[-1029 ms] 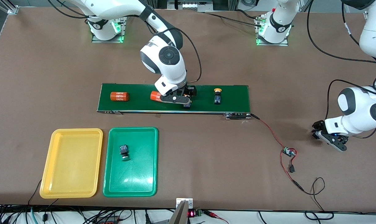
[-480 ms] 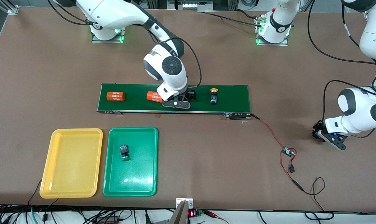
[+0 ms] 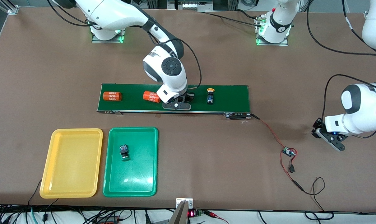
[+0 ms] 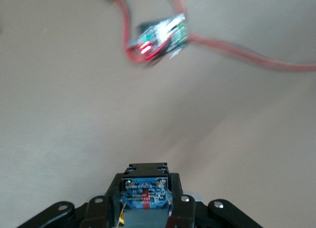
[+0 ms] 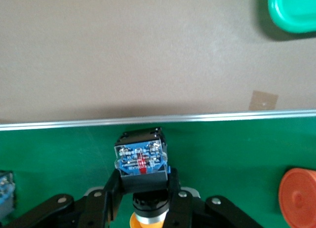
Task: Sort buttons by color to trays
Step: 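Carry the yellow button to the yellow tray while the left places its button, then lower the yellow button into the yellow tray and open the right gripper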
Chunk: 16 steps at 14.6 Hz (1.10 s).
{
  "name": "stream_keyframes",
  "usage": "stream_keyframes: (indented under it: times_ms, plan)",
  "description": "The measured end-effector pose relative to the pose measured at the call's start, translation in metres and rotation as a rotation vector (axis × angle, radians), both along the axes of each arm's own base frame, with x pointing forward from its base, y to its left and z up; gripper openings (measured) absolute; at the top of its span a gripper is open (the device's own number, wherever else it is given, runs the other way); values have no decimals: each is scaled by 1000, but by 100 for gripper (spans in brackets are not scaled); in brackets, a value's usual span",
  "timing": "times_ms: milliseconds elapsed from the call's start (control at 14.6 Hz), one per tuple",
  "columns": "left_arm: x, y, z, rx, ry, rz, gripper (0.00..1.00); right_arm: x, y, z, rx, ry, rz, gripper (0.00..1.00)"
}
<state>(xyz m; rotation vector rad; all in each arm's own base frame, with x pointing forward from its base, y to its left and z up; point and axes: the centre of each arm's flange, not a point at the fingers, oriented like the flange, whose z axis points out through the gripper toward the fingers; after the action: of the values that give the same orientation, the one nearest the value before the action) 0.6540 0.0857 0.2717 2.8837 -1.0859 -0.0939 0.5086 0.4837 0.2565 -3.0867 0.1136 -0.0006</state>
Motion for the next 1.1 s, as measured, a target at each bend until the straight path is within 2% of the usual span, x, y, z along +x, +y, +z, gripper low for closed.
stream_keyframes:
  times_ms: [137, 274, 412, 617, 823, 1029, 1097]
  plan:
    - [-8, -79, 35, 42, 36, 86, 41, 2, -2, 5, -1, -6, -1, 40]
    - [-29, -168, 56, 65, 44, 188, 41, 11, -9, 16, -13, -22, -4, 40]
    - [-62, -245, 61, 71, 69, 298, 41, 34, -41, 49, -60, -30, 5, 40]
    - [-106, -327, 54, 98, 101, 434, 41, 83, -148, 125, -154, -8, 49, 40]
    - [-130, -370, 45, 95, 114, 539, 41, 124, -275, 168, -185, 10, 85, 40]
    - [-131, -372, 28, 72, 113, 571, 41, 152, -392, 150, -178, 49, 133, 40]
    - [-131, -370, 19, 59, 107, 577, 41, 161, -431, 135, -163, 44, 154, 40]
